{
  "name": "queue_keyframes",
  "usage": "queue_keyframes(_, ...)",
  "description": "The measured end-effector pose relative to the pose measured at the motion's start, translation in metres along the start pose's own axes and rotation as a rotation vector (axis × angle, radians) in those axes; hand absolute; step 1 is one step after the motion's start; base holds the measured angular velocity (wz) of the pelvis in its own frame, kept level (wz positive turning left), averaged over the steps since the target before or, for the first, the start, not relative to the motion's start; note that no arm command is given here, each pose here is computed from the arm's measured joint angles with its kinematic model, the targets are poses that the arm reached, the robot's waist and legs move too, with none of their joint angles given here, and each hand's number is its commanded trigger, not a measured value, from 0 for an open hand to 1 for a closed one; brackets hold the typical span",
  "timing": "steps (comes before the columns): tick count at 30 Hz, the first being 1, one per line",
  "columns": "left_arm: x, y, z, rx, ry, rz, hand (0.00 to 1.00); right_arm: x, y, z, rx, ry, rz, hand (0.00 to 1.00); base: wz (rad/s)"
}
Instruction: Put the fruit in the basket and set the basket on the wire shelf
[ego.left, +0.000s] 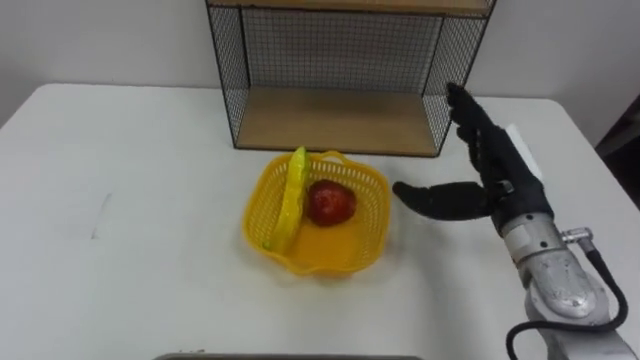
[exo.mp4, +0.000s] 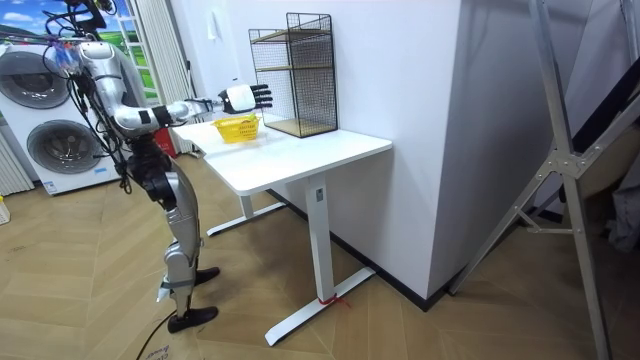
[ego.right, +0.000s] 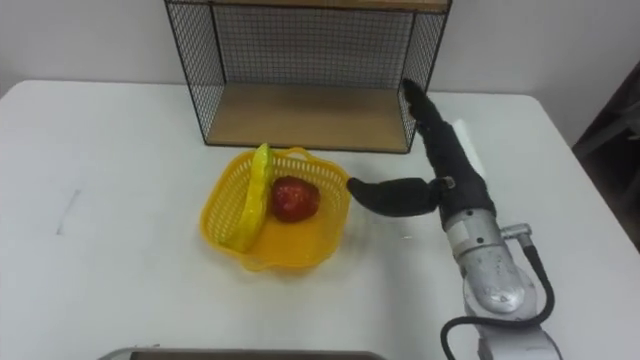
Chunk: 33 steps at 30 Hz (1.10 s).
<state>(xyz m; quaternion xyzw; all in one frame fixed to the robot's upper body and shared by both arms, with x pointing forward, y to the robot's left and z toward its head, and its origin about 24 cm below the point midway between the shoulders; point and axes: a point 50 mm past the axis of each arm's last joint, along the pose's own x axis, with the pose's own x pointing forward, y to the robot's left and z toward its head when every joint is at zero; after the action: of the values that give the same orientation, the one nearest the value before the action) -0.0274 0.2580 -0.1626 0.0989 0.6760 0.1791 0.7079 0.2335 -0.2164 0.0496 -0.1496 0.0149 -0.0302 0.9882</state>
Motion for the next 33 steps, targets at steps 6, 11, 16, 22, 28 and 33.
queue_keyframes(6, -0.003, 0.028, -0.031, -0.482, 0.145, 0.216, 0.0, -0.009, -0.018, -0.012, 0.061, 0.067, -0.137, 0.0, -0.06)
queue_keyframes(11, -0.004, 0.052, -0.021, -0.733, 0.141, 0.395, 0.0, -0.011, -0.034, -0.011, 0.085, 0.075, -0.247, 0.0, 0.04)
queue_keyframes(16, -0.024, 0.11, 0.039, -0.996, -0.113, 0.674, 0.0, -0.022, -0.055, -0.018, 0.044, 0.106, -0.415, 0.0, 0.02)
queue_keyframes(22, -0.098, 0.161, 0.114, -1.122, -0.61, 1.001, 0.0, -0.044, -0.061, -0.029, -0.077, 0.161, -0.461, 0.0, -0.01)
queue_keyframes(28, -0.15, 0.165, 0.148, -1.23, -0.908, 1.042, 0.0, -0.044, -0.058, -0.027, -0.061, 0.131, -0.45, 0.0, 0.01)
queue_keyframes(33, -0.184, 0.152, 0.169, -1.193, -1.14, 0.993, 0.0, -0.044, -0.055, -0.025, -0.045, 0.103, -0.433, 0.0, 0.11)
